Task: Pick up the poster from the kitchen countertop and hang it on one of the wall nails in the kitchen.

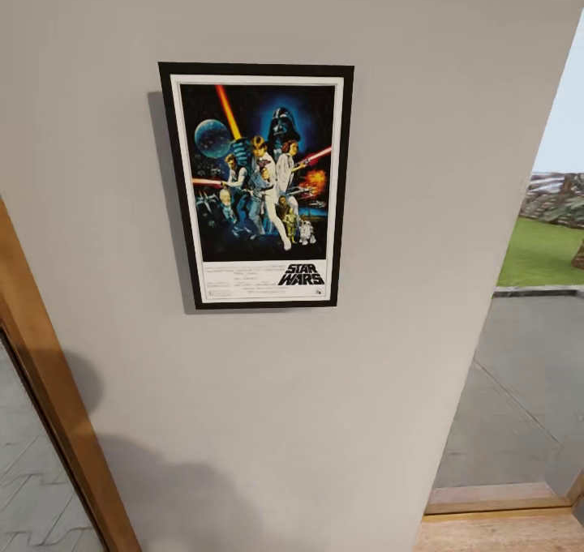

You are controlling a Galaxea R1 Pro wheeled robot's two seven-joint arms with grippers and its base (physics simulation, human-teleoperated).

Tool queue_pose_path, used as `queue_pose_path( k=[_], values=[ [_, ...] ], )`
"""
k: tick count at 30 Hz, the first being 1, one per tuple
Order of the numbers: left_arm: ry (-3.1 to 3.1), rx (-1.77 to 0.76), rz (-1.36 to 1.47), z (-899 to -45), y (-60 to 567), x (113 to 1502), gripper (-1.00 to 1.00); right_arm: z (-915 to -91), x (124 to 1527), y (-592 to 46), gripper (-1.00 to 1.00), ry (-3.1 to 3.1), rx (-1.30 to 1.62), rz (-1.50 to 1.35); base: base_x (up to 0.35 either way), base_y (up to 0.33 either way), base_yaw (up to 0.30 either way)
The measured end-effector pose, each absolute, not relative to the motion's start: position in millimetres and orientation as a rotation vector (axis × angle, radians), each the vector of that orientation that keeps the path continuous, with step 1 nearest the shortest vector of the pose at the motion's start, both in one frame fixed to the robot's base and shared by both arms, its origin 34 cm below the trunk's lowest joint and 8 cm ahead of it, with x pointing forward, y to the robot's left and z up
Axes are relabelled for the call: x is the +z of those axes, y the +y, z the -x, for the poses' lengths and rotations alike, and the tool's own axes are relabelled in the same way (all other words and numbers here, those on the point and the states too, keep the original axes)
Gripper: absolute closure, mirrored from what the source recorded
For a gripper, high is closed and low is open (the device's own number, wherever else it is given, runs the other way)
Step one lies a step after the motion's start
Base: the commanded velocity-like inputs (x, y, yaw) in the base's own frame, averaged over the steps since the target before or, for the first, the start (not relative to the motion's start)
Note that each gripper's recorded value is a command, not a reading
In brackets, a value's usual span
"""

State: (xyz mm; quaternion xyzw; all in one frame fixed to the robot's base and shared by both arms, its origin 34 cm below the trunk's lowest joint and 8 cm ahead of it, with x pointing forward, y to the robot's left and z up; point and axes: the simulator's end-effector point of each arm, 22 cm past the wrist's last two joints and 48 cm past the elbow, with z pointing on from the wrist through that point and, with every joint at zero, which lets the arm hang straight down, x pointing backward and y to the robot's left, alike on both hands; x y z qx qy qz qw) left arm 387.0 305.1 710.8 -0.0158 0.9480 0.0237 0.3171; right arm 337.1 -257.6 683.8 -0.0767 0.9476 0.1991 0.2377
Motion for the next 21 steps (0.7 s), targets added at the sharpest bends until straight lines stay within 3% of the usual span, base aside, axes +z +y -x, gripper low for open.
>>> queue_pose_path(
  k=[5, 21],
  values=[
    [2.498, 0.064, 0.032, -386, 304, 710, -1.00, -329, 665, -282, -1.00, 2.663, 0.324, 0.138, 0.000, 0.000, 0.000],
    [2.498, 0.064, 0.031, -386, 304, 710, -1.00, -308, 657, -288, -1.00, 2.714, 0.290, 0.114, 0.000, 0.000, 0.000]
  ],
)
